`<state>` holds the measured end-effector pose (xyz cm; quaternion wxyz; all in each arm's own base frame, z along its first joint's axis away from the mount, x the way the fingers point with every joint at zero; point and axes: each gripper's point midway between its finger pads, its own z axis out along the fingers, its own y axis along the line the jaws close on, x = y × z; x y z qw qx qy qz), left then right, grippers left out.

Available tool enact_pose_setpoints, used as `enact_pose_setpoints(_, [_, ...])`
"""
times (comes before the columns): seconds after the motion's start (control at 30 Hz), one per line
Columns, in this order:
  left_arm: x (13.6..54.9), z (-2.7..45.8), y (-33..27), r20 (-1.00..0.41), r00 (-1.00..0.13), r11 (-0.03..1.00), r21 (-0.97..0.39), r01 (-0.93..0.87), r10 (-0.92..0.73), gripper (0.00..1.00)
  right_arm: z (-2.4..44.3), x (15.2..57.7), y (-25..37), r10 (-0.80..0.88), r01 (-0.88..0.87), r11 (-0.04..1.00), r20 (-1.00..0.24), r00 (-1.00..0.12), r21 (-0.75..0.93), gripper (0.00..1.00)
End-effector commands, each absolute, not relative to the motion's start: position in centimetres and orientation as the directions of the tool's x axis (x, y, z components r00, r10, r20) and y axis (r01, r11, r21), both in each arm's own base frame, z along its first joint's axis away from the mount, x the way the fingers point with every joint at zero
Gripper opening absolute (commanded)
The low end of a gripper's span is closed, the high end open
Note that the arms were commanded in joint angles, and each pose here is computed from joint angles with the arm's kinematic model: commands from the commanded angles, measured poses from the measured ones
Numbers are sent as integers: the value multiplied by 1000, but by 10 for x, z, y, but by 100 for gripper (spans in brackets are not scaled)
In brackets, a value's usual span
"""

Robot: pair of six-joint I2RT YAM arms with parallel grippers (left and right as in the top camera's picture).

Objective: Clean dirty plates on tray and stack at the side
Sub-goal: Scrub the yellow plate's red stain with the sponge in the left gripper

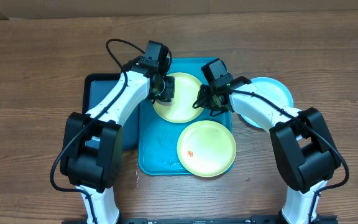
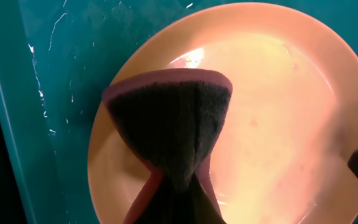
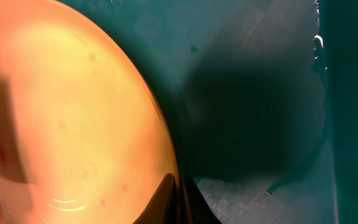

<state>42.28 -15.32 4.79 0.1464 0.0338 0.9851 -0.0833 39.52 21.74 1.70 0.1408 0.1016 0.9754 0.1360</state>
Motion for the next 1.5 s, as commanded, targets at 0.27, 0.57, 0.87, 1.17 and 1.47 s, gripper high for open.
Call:
enact_pose_setpoints(0.27, [408, 2, -145, -209, -977, 989, -128, 71, 44, 4, 11, 393, 215, 236, 164, 943, -237, -942, 288, 4])
enact_pose_setpoints(0.57, [370, -24, -204, -36, -988, 864, -481, 148, 149, 4, 11, 393, 215, 233, 161, 944, -238, -943, 287, 4])
enact_pose_setpoints(0.87, [408, 58, -229, -185, -971, 715, -657, 239, 154, 4, 11, 393, 215, 233, 161, 944, -238, -943, 287, 4])
enact_pose_setpoints(1.17, [432, 95, -193, -277, -954, 871, -434, 229, 113, 4, 12, 391, 220, 207, 131, 943, -230, -951, 306, 4])
enact_pose_setpoints(1.47, [423, 46, -163, -265, -953, 967, -165, 196, 148, 4, 12, 392, 220, 207, 130, 943, -233, -950, 307, 4])
